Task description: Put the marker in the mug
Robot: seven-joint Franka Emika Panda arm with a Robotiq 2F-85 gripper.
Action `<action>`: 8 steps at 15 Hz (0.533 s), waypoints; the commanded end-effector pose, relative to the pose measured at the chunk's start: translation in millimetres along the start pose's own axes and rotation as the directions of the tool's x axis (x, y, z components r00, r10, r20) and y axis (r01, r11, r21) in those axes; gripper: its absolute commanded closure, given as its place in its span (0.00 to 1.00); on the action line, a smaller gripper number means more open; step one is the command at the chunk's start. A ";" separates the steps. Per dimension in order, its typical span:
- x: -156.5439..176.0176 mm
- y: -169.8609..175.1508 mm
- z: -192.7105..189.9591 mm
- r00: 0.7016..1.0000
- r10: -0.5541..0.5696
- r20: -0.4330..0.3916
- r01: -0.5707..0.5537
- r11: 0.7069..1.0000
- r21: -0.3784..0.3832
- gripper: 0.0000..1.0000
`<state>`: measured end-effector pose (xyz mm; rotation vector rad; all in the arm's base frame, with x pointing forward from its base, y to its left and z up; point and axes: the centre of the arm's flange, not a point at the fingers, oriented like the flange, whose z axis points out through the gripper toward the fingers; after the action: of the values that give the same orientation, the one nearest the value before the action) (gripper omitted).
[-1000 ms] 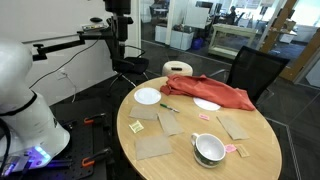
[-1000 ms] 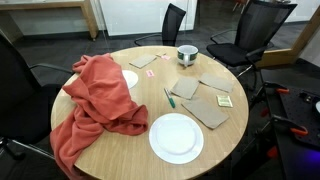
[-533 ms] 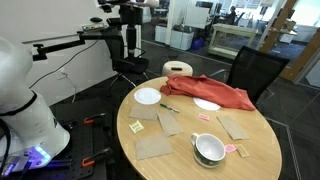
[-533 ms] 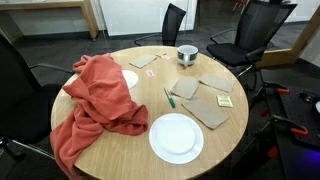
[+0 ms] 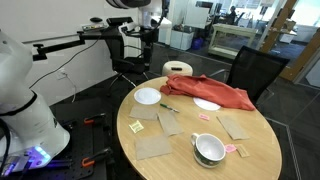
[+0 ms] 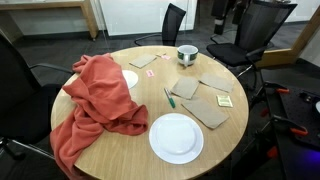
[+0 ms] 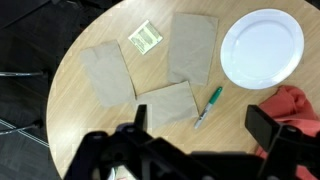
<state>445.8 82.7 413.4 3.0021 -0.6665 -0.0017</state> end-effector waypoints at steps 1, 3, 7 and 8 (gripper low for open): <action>36.2 -33.1 26.1 0.992 0.128 -0.019 -0.128 0.992 0.003 0.00; 51.9 -43.8 42.5 0.980 0.197 -0.028 -0.197 0.980 -0.001 0.00; 77.6 -57.2 79.1 0.959 0.282 -0.015 -0.282 0.959 0.006 0.00; 82.6 -59.7 87.6 0.956 0.294 -0.007 -0.294 0.956 0.009 0.00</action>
<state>515.0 91.8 343.8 2.8965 -1.0295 0.0261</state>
